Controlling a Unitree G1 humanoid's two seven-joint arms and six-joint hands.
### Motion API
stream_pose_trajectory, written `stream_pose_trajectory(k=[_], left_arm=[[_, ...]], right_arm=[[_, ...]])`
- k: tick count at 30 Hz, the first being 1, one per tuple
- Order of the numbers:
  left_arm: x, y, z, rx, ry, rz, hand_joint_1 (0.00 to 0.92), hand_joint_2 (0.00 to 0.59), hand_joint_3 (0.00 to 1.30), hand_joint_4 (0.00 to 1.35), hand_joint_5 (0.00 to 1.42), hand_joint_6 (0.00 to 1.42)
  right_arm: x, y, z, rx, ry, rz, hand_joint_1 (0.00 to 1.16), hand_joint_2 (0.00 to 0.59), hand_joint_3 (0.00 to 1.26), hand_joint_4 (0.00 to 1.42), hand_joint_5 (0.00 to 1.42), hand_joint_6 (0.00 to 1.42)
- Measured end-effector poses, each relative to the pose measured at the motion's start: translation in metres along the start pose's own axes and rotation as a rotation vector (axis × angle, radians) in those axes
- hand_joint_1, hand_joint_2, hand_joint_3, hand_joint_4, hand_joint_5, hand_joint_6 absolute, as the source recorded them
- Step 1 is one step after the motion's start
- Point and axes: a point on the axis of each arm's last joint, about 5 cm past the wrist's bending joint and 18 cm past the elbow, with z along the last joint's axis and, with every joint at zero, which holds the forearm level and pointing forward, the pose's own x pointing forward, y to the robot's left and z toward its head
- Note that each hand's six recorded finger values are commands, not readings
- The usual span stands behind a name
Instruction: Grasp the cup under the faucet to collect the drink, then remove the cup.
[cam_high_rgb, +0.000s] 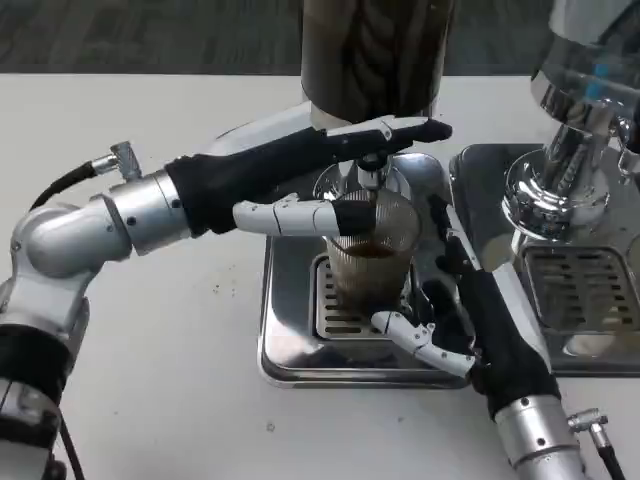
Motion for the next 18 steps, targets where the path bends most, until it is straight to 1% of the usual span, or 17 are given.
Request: stream_pose_trajectory(k=[3,6,12,18], left_arm=[[0.0,0.0,0.0001,0.001,0.0,0.0,0.0,0.082,0.12,0.0,0.0,0.0],[-0.001,0.001,0.0003,0.004,0.001,0.005,0.0,0.081,0.12,0.0,0.0,0.0],[-0.002,0.002,0.001,0.013,0.004,0.005,0.0,0.083,0.12,0.0,0.0,0.0],[-0.002,0.002,0.0015,0.018,0.004,0.002,0.0,0.083,0.12,0.0,0.0,0.0]], right_arm=[[0.003,0.0004,0.0003,0.006,-0.003,0.008,0.69,0.209,0.0,0.0,0.0,0.08],[0.006,0.001,-0.0013,0.007,0.006,0.022,0.69,0.209,0.0,0.0,0.0,0.08],[0.011,0.0006,-0.0027,0.01,0.007,0.038,0.68,0.212,0.0,0.0,0.0,0.08],[0.014,0.0004,-0.0025,0.01,0.002,0.042,0.68,0.211,0.0,0.0,0.0,0.08]])
